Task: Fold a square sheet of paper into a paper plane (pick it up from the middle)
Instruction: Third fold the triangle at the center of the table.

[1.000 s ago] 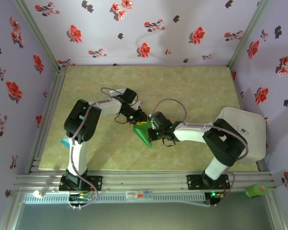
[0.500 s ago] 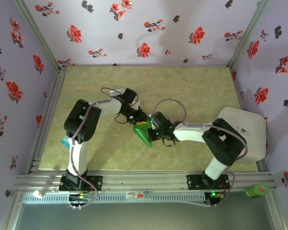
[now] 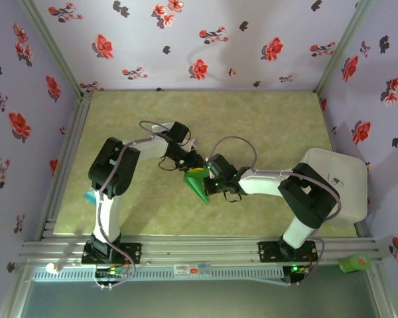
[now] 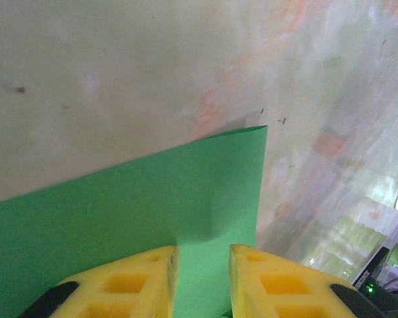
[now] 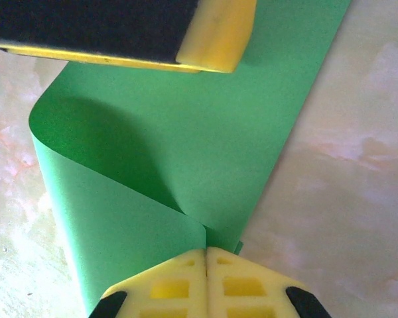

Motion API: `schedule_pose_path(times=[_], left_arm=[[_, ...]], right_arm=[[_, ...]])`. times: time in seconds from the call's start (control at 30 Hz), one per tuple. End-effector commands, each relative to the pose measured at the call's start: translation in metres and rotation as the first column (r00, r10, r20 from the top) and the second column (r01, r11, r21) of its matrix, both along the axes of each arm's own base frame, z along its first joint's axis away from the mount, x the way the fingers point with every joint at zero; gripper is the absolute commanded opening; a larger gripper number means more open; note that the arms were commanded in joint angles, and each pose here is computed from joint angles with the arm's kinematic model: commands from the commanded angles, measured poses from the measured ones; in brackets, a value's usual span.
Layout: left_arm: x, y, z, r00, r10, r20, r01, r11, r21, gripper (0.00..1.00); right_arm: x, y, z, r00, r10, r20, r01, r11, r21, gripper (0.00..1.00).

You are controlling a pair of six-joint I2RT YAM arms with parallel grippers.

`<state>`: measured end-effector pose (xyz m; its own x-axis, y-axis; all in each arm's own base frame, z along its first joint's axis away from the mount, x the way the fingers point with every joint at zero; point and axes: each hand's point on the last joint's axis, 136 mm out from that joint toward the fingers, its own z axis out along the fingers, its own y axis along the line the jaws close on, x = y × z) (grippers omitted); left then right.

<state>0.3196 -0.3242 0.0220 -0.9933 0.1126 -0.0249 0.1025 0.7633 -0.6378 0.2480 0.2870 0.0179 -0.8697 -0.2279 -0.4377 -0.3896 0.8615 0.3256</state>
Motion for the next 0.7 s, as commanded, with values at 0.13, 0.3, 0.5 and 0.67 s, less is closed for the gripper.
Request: schedule_pose_path(times=[0.13,0.3,0.5,0.67], left_arm=[[0.024,0.006,0.032,0.994,0.063,0.092,-0.066,0.997,0.029,0.33],[0.036,0.015,0.062,0.979,0.132,0.155,-0.133,0.991,-0.005,0.37],[0.022,0.035,0.083,0.955,0.242,0.17,-0.234,0.97,-0.067,0.28],[-0.006,0.036,0.096,0.934,0.348,0.084,-0.322,0.918,-0.23,0.03]], right_arm=[[0.0,-0.008,-0.012,0.999,-0.021,-0.027,0.019,0.999,-0.043,0.0],[-0.001,-0.007,-0.012,0.999,-0.018,-0.03,0.016,0.999,-0.042,0.0],[0.0,-0.007,-0.012,0.999,-0.022,-0.031,0.021,0.999,-0.038,0.0],[0.001,-0.008,-0.012,0.999,-0.029,-0.029,0.028,0.999,-0.041,0.0]])
